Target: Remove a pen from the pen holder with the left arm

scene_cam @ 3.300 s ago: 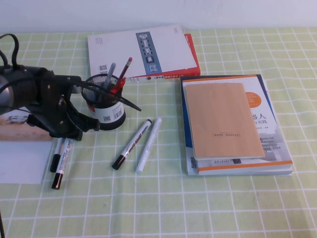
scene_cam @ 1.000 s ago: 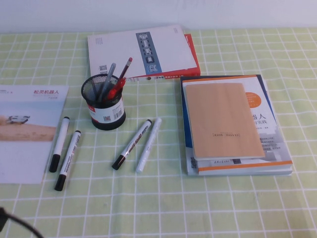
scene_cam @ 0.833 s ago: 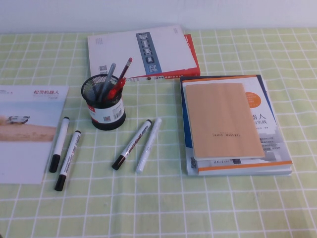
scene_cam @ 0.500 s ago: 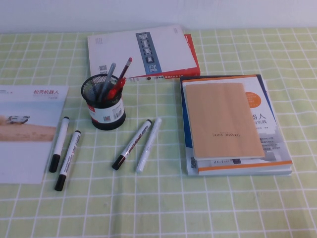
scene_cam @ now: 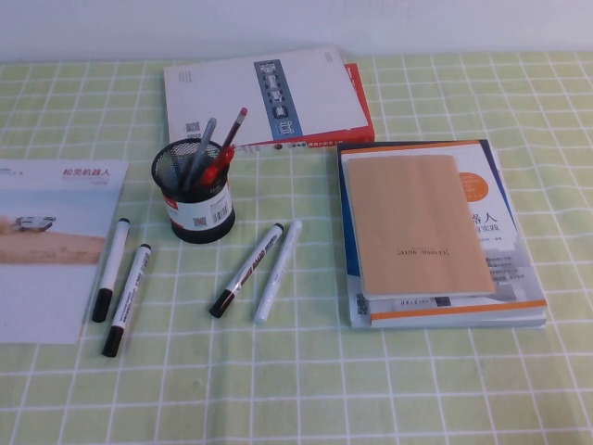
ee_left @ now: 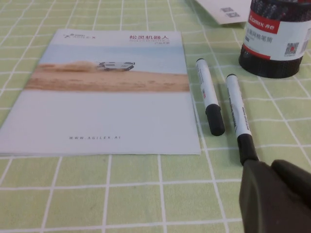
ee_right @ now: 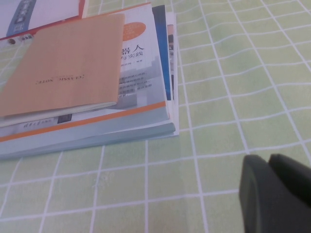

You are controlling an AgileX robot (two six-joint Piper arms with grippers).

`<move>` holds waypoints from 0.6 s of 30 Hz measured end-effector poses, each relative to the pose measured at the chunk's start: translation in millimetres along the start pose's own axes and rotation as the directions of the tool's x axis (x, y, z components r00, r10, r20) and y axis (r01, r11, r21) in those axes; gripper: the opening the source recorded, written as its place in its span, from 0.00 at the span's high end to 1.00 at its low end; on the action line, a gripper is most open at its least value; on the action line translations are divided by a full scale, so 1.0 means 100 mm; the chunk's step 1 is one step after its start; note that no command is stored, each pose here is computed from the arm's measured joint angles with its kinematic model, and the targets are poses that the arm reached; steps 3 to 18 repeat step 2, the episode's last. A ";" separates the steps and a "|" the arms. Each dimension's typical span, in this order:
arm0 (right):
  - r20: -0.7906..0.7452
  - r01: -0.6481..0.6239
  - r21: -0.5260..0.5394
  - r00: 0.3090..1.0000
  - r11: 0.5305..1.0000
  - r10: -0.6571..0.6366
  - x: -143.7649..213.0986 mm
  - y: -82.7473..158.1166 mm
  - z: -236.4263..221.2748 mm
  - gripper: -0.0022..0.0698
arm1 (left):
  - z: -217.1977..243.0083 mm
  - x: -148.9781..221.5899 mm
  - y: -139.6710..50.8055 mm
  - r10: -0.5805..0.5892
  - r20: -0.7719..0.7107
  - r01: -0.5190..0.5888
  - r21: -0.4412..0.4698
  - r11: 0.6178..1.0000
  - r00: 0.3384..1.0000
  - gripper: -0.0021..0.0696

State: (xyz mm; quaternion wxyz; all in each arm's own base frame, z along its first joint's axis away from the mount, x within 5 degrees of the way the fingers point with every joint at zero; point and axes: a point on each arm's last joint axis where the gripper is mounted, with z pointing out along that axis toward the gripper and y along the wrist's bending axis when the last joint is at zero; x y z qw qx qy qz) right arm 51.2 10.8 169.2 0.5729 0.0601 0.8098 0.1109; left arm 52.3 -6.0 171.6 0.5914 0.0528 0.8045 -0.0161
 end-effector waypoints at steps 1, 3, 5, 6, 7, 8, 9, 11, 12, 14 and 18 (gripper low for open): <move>0.000 0.000 0.000 1.000 1.000 0.000 0.00 0.00 0.00 0.99 | 0.00 0.00 0.00 0.002 -0.002 -0.002 -0.001 1.000 1.000 0.97; 0.000 0.000 0.000 1.000 1.000 0.000 0.00 0.00 0.00 0.99 | 0.00 0.00 0.00 0.002 -0.002 -0.002 -0.001 1.000 1.000 0.97; 0.000 0.000 0.000 1.000 1.000 0.000 0.00 0.00 0.00 0.99 | 0.00 0.00 0.00 0.002 -0.002 -0.002 -0.001 1.000 1.000 0.97; 0.000 0.000 0.000 1.000 1.000 0.000 0.00 0.00 0.00 0.99 | 0.00 0.00 0.00 0.002 -0.002 -0.002 -0.001 1.000 1.000 0.97; 0.000 0.000 0.000 1.000 1.000 0.000 0.00 0.00 0.00 0.99 | 0.00 0.00 0.00 0.002 -0.002 -0.002 -0.001 1.000 1.000 0.97; 0.000 0.000 0.000 1.000 1.000 0.000 0.00 0.00 0.00 0.99 | 0.00 0.00 0.00 0.002 -0.002 -0.002 -0.001 1.000 1.000 0.97; 0.000 0.000 0.000 1.000 1.000 0.000 0.00 0.00 0.00 0.99 | 0.00 0.00 0.00 0.002 -0.002 -0.002 -0.001 1.000 1.000 0.97; 0.000 0.000 0.000 1.000 1.000 0.000 0.00 0.00 0.00 0.99 | 0.00 0.00 0.00 0.002 -0.002 -0.002 -0.001 1.000 1.000 0.97; 0.000 0.000 0.000 1.000 1.000 0.000 0.00 0.00 0.00 0.99 | 0.00 0.00 0.00 0.002 -0.002 -0.002 -0.001 1.000 1.000 0.97; 0.000 0.000 0.000 1.000 1.000 0.000 0.00 0.00 0.00 0.99 | 0.00 0.00 0.00 0.002 -0.002 -0.002 -0.001 1.000 1.000 0.97; 0.000 0.000 0.000 1.000 1.000 0.000 0.00 0.00 0.00 0.99 | 0.00 0.00 0.00 0.002 -0.002 -0.002 -0.001 1.000 1.000 0.97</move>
